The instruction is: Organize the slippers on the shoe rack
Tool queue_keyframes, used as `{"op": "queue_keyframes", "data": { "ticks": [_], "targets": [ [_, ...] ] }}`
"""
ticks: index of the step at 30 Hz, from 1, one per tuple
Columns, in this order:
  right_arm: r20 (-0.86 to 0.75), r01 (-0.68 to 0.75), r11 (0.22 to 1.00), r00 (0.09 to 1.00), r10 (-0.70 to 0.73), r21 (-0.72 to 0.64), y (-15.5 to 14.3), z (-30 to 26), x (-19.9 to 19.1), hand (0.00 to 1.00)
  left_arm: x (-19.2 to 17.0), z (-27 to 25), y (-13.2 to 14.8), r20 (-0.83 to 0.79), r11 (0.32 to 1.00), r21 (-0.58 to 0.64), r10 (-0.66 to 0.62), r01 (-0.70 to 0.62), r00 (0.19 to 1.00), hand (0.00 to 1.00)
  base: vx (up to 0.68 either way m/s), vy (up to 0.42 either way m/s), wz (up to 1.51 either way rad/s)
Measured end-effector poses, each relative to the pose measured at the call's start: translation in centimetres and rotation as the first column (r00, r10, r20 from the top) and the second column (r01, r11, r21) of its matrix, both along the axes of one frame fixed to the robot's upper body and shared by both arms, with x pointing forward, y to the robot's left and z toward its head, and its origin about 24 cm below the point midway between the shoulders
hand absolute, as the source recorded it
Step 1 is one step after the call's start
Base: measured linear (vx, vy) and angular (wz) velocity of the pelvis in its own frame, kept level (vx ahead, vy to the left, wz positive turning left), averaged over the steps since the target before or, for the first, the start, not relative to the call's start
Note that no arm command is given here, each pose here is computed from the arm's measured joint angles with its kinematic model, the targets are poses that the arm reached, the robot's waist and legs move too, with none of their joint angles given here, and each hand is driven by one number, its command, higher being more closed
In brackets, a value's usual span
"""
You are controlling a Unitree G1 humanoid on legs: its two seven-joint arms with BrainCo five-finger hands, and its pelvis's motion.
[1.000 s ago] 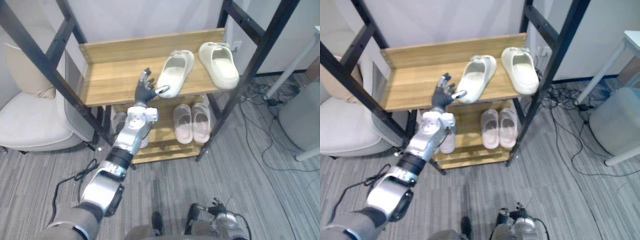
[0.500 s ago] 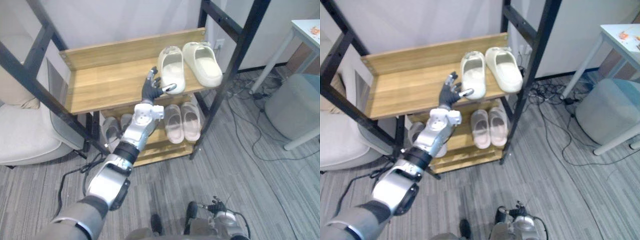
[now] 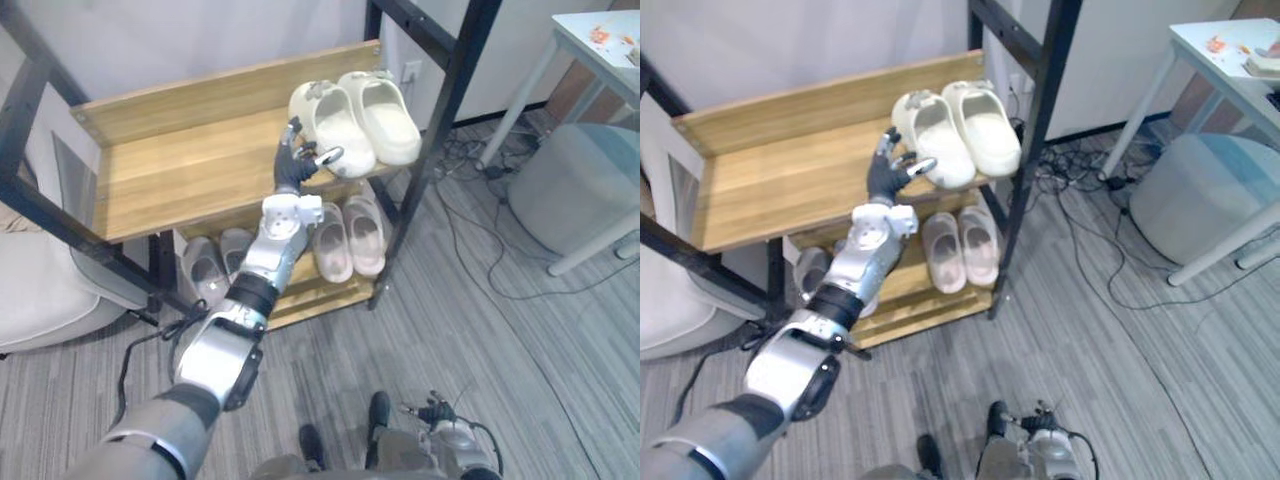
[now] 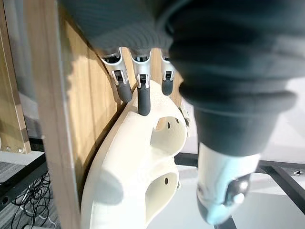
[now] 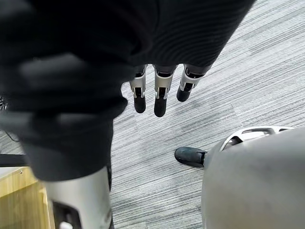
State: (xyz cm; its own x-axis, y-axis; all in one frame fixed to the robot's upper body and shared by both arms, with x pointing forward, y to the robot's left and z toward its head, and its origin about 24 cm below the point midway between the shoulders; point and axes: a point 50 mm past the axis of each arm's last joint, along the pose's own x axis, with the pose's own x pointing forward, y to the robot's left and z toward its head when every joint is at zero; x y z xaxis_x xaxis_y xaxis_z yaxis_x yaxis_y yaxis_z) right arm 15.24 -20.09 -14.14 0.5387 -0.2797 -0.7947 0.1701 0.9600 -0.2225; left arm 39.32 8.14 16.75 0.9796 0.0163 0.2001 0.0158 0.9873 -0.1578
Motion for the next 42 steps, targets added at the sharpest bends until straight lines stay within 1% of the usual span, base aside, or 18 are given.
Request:
{"op": "queue_keyframes", "data": {
  "ticks": [7, 9, 15, 17, 19, 22, 24, 25, 26, 30, 33, 35, 36, 38, 39, 40, 41, 42],
  "targets": [
    [0.003, -0.001, 1.0, 1.0, 0.001, 0.0, 0.0, 0.0, 0.1, 0.0, 0.1, 0.5, 0.6, 0.016, 1.0, 0.028, 0.013, -0.013, 1.0, 0.0, 0.03, 0.014, 0.03],
    [0.005, -0.003, 1.0, 1.0, 0.003, 0.0, 0.0, 0.1, 0.1, 0.0, 0.0, 0.6, 0.5, 0.018, 1.0, 0.031, -0.003, 0.003, 1.0, 0.0, 0.05, 0.02, 0.18],
    [0.004, -0.018, 1.0, 1.0, 0.018, 0.003, 0.3, 0.0, 0.2, 0.0, -2.5, 0.7, 0.2, 0.127, 0.995, 0.071, -0.083, 0.074, 0.988, 0.0, 0.04, 0.015, 0.22],
    [-0.004, -0.029, 1.0, 1.0, 0.029, 0.002, 0.4, -0.1, 0.0, 0.0, -3.9, 1.1, -0.4, 0.181, 0.991, 0.067, -0.128, 0.117, 0.975, 0.0, 0.03, 0.024, 0.28],
    [-0.016, -0.055, 0.998, 0.998, 0.055, 0.0, 0.7, -0.2, -0.2, 0.0, -5.7, 1.8, -1.7, 0.251, 0.979, 0.068, -0.204, 0.193, 0.946, 0.0, 0.0, 0.033, 0.34],
    [-0.026, -0.062, 0.998, 0.998, 0.062, 0.001, 0.8, -0.3, -0.4, 0.0, -7.6, 1.8, -3.2, 0.294, 0.955, 0.072, -0.294, 0.286, 0.909, 0.0, -0.01, 0.015, 0.33],
    [-0.031, -0.093, 0.996, 0.995, 0.093, -0.003, 1.1, -0.4, -0.4, 0.0, -9.4, 1.2, -3.9, 0.308, 0.931, 0.067, -0.36, 0.358, 0.881, 0.0, -0.02, 0.012, 0.33],
    [-0.033, -0.098, 0.995, 0.995, 0.098, -0.002, 1.1, -0.4, -0.5, 0.0, -10.6, 0.7, -4.6, 0.307, 0.904, 0.063, -0.42, 0.422, 0.854, 0.0, -0.02, 0.017, 0.17],
    [-0.034, -0.1, 0.995, 0.994, 0.1, -0.002, 1.2, -0.4, -0.5, 0.0, -11.1, 0.4, -4.9, 0.304, 0.891, 0.06, -0.445, 0.449, 0.842, 0.0, -0.03, 0.021, 0.1],
    [-0.049, -0.132, 0.991, 0.99, 0.132, -0.009, 1.4, -0.6, -0.6, 0.0, -13.7, -2.9, -6.7, 0.214, 0.814, 0.012, -0.57, 0.581, 0.794, 0.0, 0.0, 0.014, 0.11],
    [-0.053, -0.143, 0.99, 0.988, 0.142, -0.007, 1.6, -0.6, -0.8, 0.0, -15.4, -6.3, -6.9, 0.099, 0.782, -0.027, -0.618, 0.623, 0.78, 0.0, 0.01, 0.003, 0.09],
    [-0.057, -0.167, 0.986, 0.984, 0.167, -0.006, 2.0, -0.7, -0.8, 0.0, -16.0, -8.6, -6.4, 0.017, 0.794, -0.06, -0.606, 0.606, 0.795, 0.0, 0.0, 0.0, 0.0],
    [-0.059, -0.198, 0.98, 0.979, 0.196, -0.016, 2.2, -0.7, -0.7, 0.0, -16.5, -11.4, -5.8, -0.096, 0.814, -0.076, -0.581, 0.576, 0.808, 0.0, 0.0, 0.0, 0.0],
    [-0.059, -0.208, 0.978, 0.977, 0.206, -0.017, 2.4, -0.7, -0.7, 0.0, -17.1, -14.0, -5.1, -0.205, 0.834, -0.092, -0.55, 0.544, 0.809, 0.0, 0.02, 0.008, -0.02],
    [-0.057, -0.211, 0.977, 0.976, 0.21, -0.014, 2.6, -0.7, -0.7, 0.0, -17.5, -15.8, -4.7, -0.283, 0.846, -0.086, -0.528, 0.527, 0.801, 0.0, 0.01, 0.007, 0.04],
    [-0.054, -0.211, 0.977, 0.976, 0.21, -0.005, 2.9, -0.8, -0.8, 0.0, -18.5, -18.9, -3.6, -0.417, 0.868, -0.085, -0.477, 0.49, 0.774, 0.0, 0.01, 0.005, 0.06],
    [-0.054, -0.211, 0.977, 0.976, 0.21, -0.004, 3.0, -0.8, -0.8, 0.0, -18.7, -19.6, -3.3, -0.444, 0.874, -0.083, -0.462, 0.479, 0.767, 0.0, 0.02, 0.004, 0.06],
    [-0.055, -0.211, 0.977, 0.976, 0.211, -0.001, 3.1, -0.8, -0.8, 0.0, -19.3, -21.1, -2.5, -0.51, 0.889, -0.072, -0.422, 0.452, 0.749, 0.0, 0.0, 0.0, 0.0]
  ]
}}
